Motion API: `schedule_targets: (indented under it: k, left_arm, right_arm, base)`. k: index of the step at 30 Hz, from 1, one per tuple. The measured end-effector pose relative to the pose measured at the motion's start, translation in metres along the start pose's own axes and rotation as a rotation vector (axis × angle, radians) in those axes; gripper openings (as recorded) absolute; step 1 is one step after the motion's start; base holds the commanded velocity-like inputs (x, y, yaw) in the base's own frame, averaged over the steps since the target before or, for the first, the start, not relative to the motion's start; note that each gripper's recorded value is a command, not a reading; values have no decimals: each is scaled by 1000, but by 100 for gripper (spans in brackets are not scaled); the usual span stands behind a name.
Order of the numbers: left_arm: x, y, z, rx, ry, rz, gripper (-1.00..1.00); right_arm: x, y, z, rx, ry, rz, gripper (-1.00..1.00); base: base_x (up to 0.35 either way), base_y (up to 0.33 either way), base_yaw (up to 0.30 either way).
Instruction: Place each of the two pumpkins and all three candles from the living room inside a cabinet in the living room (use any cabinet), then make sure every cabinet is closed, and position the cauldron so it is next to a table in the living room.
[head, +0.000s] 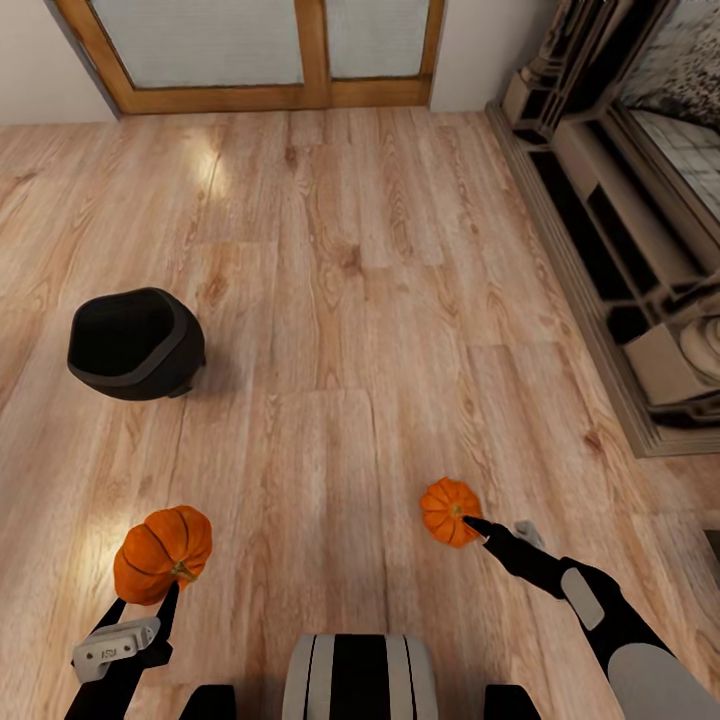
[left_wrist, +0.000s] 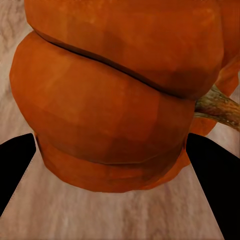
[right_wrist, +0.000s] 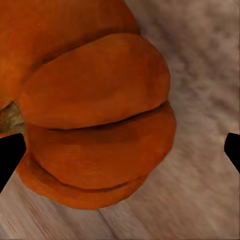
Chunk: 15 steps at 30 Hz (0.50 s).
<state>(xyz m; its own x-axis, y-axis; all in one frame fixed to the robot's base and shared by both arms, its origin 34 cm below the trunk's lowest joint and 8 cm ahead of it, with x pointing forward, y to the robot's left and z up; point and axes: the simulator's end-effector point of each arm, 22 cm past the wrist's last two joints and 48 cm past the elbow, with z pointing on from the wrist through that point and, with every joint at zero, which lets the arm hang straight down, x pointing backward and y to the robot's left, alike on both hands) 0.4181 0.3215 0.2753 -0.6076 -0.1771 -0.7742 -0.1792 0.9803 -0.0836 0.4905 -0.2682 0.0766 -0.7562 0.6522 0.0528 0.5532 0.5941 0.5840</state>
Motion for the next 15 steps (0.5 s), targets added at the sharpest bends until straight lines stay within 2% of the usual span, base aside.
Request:
schedule_targets:
  k: [15]
  left_arm:
    - [1,2,-5,-4,-4,-3,-100]
  right_arm:
    - [0,-2,0,6,1,-4,100]
  base:
    - [27,5,0]
